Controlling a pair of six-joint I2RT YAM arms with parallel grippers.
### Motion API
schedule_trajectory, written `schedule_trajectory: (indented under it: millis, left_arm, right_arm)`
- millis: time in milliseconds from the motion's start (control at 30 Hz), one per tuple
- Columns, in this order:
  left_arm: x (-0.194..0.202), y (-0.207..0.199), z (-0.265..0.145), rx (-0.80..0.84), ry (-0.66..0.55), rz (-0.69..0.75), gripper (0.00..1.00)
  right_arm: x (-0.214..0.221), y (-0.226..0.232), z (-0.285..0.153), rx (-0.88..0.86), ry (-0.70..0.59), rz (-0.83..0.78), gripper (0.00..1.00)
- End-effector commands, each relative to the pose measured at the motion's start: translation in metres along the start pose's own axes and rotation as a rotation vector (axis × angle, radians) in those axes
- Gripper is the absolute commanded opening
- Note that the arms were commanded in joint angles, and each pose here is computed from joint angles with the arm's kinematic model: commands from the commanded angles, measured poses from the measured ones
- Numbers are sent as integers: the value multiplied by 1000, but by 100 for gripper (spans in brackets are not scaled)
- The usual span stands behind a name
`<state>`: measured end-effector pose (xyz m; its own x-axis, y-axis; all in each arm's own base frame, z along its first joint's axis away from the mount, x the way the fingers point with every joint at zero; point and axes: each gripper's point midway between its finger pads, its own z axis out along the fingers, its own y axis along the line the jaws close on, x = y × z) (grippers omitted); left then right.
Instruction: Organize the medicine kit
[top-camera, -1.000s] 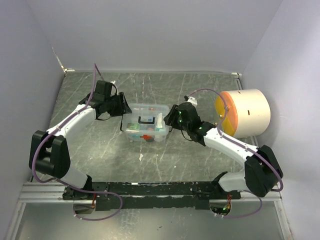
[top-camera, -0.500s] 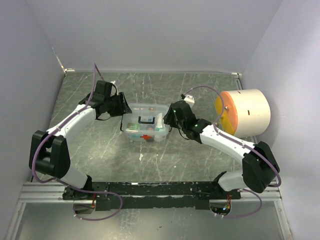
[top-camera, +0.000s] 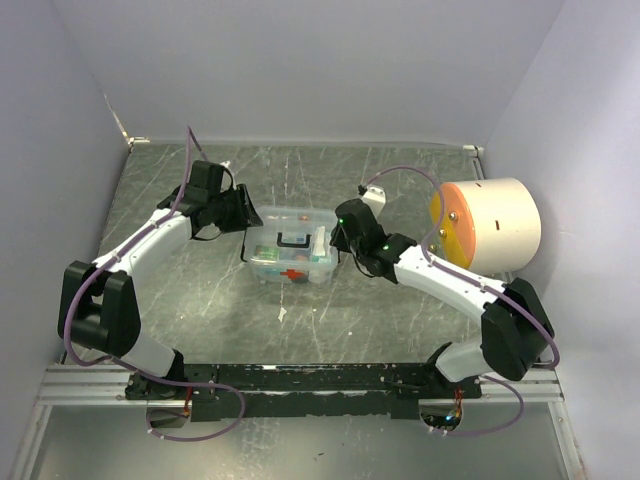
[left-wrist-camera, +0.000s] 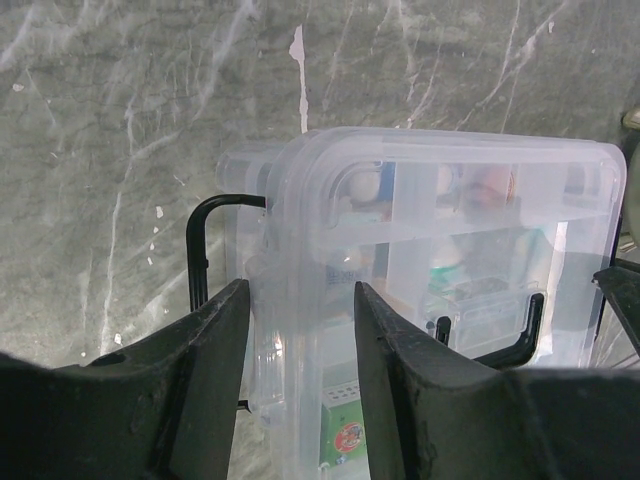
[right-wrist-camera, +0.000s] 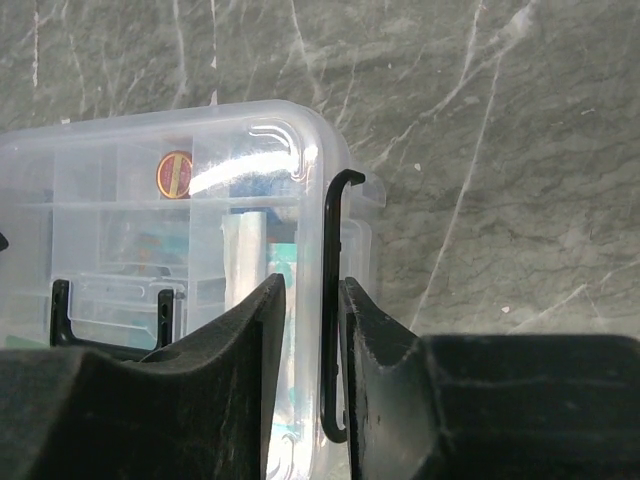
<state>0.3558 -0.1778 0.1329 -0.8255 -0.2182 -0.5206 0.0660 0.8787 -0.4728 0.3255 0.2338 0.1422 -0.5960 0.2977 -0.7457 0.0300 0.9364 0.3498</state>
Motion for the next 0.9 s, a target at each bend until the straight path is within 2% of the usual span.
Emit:
schedule_trajectory:
  millis: [0,100,233,367,533,733,867]
  left_arm:
    - [39,16,11,-34,129,-2,50]
    - [37,16,9,-38,125,-3,51]
    - [28,16,3,-63,99,3,57]
    - [6,14,-10,-92,25,8,71]
    - [-28,27,-38,-205,-164,-34,93]
    - [-35,46,-54,-256,-300,-171,96]
    - [-30,50,-53,-196,-335,-268,98]
  right_arm:
    - [25,-18,0,64,86,-79,27]
    - [23,-12,-3,33,86,-66,30]
    - [6,-3,-15,-6,42,-52,43]
    - [-12,3,-24,-23,7,-79,54]
    - [-29,12,-28,-31,-18,-129,63]
    - [-46,34,-26,-80,-17,-245,65]
    - [-42,56,-19,-122,0,-333,67]
